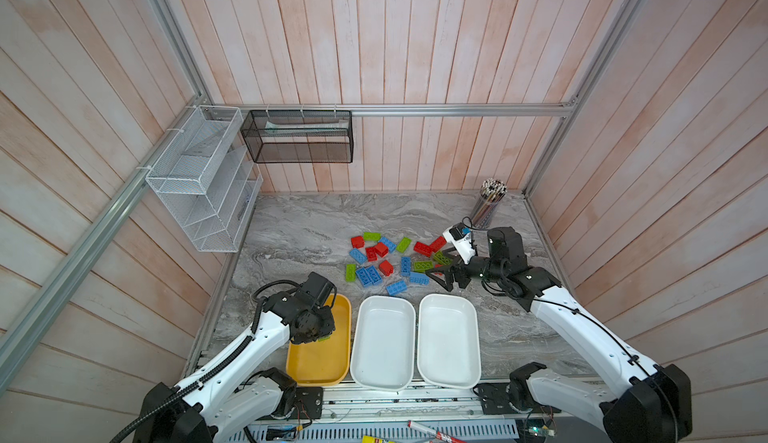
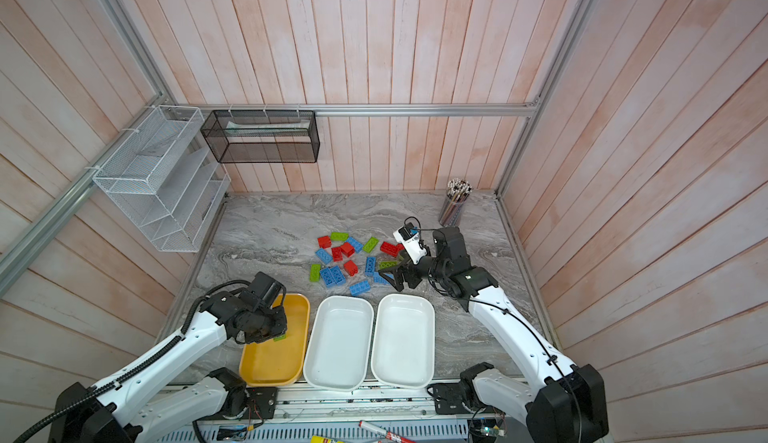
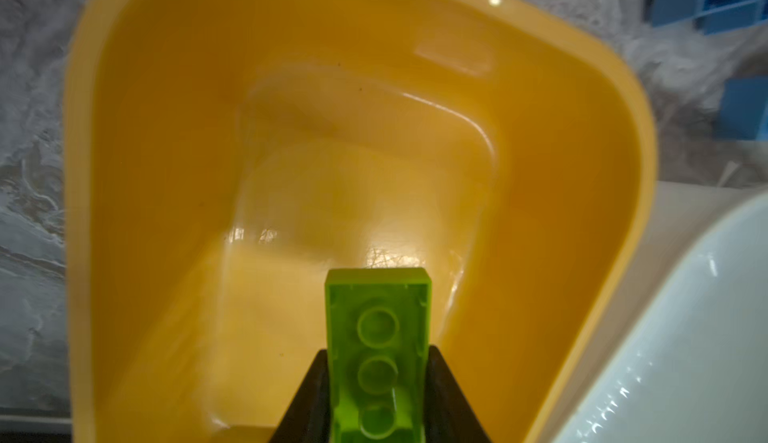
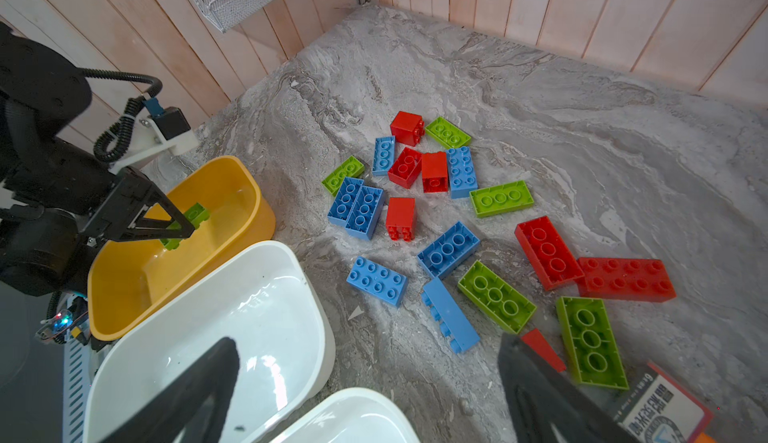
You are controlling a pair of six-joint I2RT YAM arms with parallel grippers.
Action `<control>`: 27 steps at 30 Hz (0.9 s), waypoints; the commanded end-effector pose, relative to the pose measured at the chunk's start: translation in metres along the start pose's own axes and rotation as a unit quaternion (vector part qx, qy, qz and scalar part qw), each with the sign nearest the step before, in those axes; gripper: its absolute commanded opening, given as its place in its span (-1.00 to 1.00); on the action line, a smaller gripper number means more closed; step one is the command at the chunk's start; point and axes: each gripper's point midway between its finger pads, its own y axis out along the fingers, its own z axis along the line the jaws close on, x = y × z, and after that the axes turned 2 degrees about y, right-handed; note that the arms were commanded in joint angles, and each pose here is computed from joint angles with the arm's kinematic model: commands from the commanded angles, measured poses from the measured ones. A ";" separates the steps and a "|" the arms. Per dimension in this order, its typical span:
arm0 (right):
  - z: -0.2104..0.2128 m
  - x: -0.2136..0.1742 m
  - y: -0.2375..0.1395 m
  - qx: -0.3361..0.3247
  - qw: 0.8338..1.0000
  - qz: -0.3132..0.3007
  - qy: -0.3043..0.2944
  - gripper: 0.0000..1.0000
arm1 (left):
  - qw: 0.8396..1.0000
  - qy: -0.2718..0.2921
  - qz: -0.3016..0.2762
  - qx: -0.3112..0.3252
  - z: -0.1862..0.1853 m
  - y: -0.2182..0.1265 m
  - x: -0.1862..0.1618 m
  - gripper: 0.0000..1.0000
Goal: Sort the legos into containers by color
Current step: 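Carry the lime-green brick to the yellow tub and release it, then move the left gripper back to the pile and grasp another lime-green brick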
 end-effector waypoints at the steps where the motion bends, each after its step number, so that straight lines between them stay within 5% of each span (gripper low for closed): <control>1: 0.004 0.008 -0.003 0.010 1.000 -0.003 -0.012 0.96 | 0.999 -0.033 -0.027 -0.019 -0.013 0.010 0.016 -0.41; 6: 0.003 0.008 -0.007 0.004 1.000 -0.004 -0.011 0.96 | 0.999 -0.030 -0.015 -0.008 -0.013 0.022 0.015 -0.13; 11: 0.002 0.009 -0.015 -0.003 1.000 -0.008 -0.012 0.96 | 0.999 -0.007 -0.033 0.004 -0.017 -0.020 0.030 0.20; 18: -0.002 0.015 -0.014 0.004 1.000 -0.016 -0.011 0.96 | 0.992 0.075 -0.099 -0.023 -0.061 -0.069 0.087 0.42; 27: -0.005 0.017 -0.018 -0.007 1.000 -0.025 -0.009 0.96 | 0.985 0.149 -0.067 -0.055 -0.100 -0.010 0.147 0.37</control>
